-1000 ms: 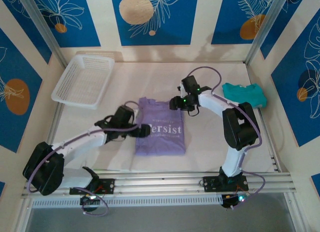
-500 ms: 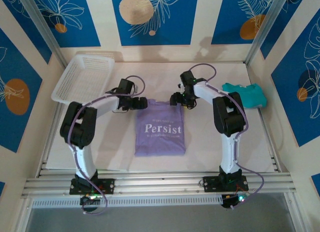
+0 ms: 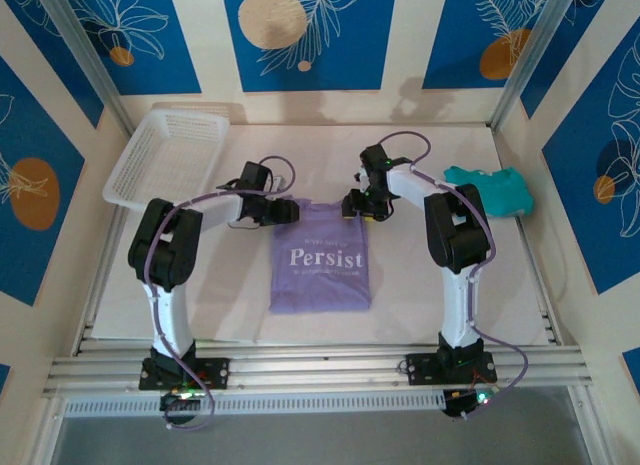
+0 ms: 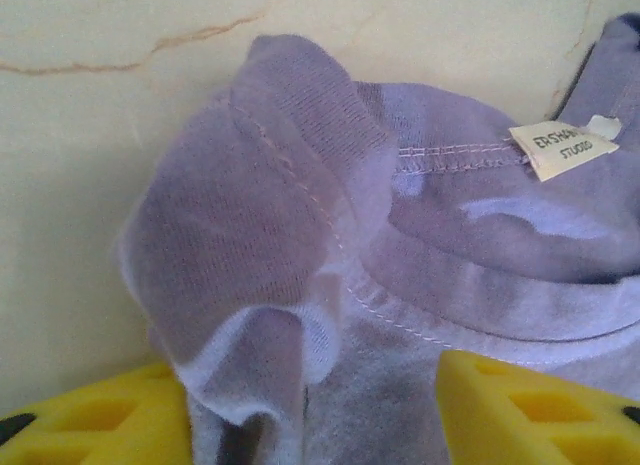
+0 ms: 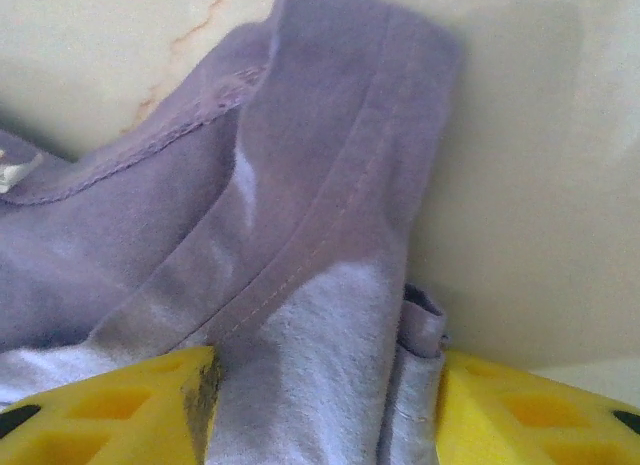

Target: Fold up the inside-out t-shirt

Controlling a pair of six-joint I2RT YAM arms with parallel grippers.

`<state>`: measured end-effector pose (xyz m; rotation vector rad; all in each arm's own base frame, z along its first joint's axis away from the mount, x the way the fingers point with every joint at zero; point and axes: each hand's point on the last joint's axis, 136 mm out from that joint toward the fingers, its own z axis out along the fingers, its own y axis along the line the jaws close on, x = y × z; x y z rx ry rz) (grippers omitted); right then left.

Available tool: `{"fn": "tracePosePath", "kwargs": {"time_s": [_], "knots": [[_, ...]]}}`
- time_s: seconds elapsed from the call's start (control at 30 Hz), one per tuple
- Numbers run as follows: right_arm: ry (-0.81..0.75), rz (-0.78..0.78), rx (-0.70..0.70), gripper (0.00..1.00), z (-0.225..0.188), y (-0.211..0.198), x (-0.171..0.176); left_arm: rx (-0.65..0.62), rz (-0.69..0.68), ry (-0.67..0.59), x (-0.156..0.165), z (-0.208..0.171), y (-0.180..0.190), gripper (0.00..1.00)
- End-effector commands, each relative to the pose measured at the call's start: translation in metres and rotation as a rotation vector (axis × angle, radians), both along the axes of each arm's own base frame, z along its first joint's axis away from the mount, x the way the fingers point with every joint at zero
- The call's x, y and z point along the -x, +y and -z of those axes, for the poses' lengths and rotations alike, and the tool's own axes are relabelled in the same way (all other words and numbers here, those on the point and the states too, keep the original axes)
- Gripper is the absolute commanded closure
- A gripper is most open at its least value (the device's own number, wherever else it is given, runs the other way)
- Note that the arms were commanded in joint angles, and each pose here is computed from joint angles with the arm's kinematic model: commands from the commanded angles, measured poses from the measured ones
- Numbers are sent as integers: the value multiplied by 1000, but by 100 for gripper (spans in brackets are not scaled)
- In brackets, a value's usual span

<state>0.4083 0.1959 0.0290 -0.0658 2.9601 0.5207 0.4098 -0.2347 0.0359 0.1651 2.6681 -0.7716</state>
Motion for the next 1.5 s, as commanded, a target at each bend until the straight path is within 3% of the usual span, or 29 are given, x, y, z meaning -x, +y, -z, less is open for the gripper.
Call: {"fn": "tracePosePath", "kwargs": {"time_s": [0.0,0.6,0.8,1.2,1.47], "knots": [[37,-15,-38,48,8,9,8,54,49,57,18,8,-13,48],[25,-29,-129,82,8,15,1,49,25,48,6,18,-12,83],[-87,-43,-191,95,-19,15,-6,75,2,-4,-1,2,-7,100],[-381,-3,-298,100,-113,1,-42,160,-100,-241,-49,-83,13,100],[-615,14,-397,100,-220,-9,-105,221,-132,-466,-115,-194,13,100]]}}
